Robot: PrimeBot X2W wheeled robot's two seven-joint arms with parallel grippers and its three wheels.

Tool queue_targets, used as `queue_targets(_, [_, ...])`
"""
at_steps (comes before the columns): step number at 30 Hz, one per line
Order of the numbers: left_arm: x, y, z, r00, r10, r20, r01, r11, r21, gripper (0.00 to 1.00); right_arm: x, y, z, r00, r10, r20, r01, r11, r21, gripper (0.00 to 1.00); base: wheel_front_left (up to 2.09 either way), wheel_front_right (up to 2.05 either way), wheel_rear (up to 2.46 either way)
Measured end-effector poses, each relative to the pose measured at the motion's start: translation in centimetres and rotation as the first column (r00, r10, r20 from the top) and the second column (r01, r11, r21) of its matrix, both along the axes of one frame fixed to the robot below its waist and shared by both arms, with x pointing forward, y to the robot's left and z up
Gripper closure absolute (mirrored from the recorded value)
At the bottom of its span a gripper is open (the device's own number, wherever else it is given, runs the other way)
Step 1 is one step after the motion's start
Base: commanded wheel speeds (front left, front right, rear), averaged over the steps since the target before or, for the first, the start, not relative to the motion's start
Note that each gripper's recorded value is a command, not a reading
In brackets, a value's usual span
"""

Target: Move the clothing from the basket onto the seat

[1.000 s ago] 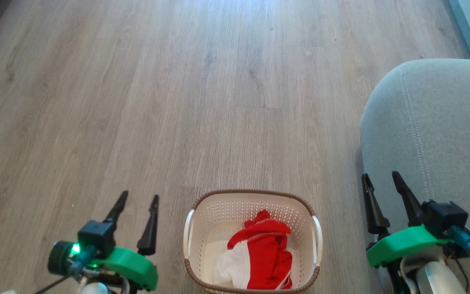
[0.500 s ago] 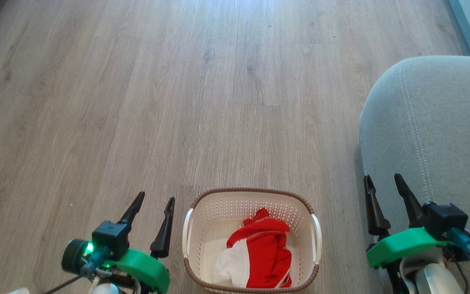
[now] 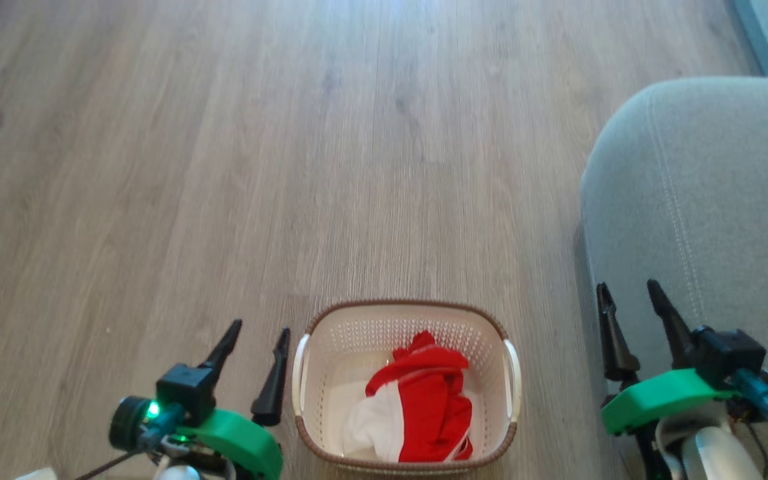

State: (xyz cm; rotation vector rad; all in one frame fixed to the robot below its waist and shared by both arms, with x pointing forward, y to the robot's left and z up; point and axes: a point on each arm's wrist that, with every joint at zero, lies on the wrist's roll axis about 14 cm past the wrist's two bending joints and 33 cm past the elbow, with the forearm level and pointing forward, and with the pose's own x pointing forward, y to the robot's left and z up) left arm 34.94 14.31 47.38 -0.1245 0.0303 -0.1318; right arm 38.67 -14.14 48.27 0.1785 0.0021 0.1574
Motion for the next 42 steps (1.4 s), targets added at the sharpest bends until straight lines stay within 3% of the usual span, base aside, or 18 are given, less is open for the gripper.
queue_targets(7, [1.2, -2.1, -2.9, 0.993, -0.075, -0.092, 0.076, 0.997, 0.001, 0.00, 2.3, -2.8, -0.3, 0.997, -0.078, 0.007, 0.079, 0.995, -0.059, 0.00, 0.00, 0.00, 0.00])
queue_targets(12, [4.3, -4.1, -5.1, 0.978, -0.149, -0.147, 0.154, 0.988, 0.026, 0.00, 5.6, -2.3, 0.8, 0.997, -0.053, 0.064, 0.059, 0.993, -0.104, 0.00, 0.00, 0.00, 0.00])
queue_targets(21, [8.3, -9.1, -12.8, 0.891, -0.333, -0.309, 0.367, 0.928, 0.058, 0.00, 10.4, -4.1, -0.9, 0.992, -0.084, 0.091, 0.099, 0.978, -0.182, 0.00, 0.00, 0.00, 0.00])
queue_targets(26, [9.6, -11.3, -18.1, 0.813, -0.417, -0.406, 0.478, 0.877, 0.055, 0.00, 12.8, -4.8, -2.8, 0.992, -0.092, 0.092, 0.110, 0.972, -0.208, 0.00, 0.00, 0.00, 0.00])
queue_targets(33, [8.3, -13.6, -26.9, 0.640, -0.514, -0.571, 0.643, 0.765, 0.033, 0.00, 14.0, -5.9, -7.0, 0.993, -0.114, 0.033, 0.118, 0.972, -0.201, 0.00, 0.00, 0.00, 0.00])
queue_targets(37, [8.0, -14.9, -30.5, 0.563, -0.541, -0.624, 0.695, 0.719, 0.003, 0.00, 13.7, -6.6, -8.6, 0.991, -0.132, -0.002, 0.130, 0.975, -0.179, 0.00, 0.00, 0.00, 0.00])
queue_targets(42, [9.0, -16.1, -33.9, 0.512, -0.553, -0.657, 0.727, 0.687, -0.011, 0.00, 12.7, -8.3, -10.4, 0.984, -0.169, -0.055, 0.155, 0.969, -0.194, 0.00, 0.00, 0.00, 0.00])
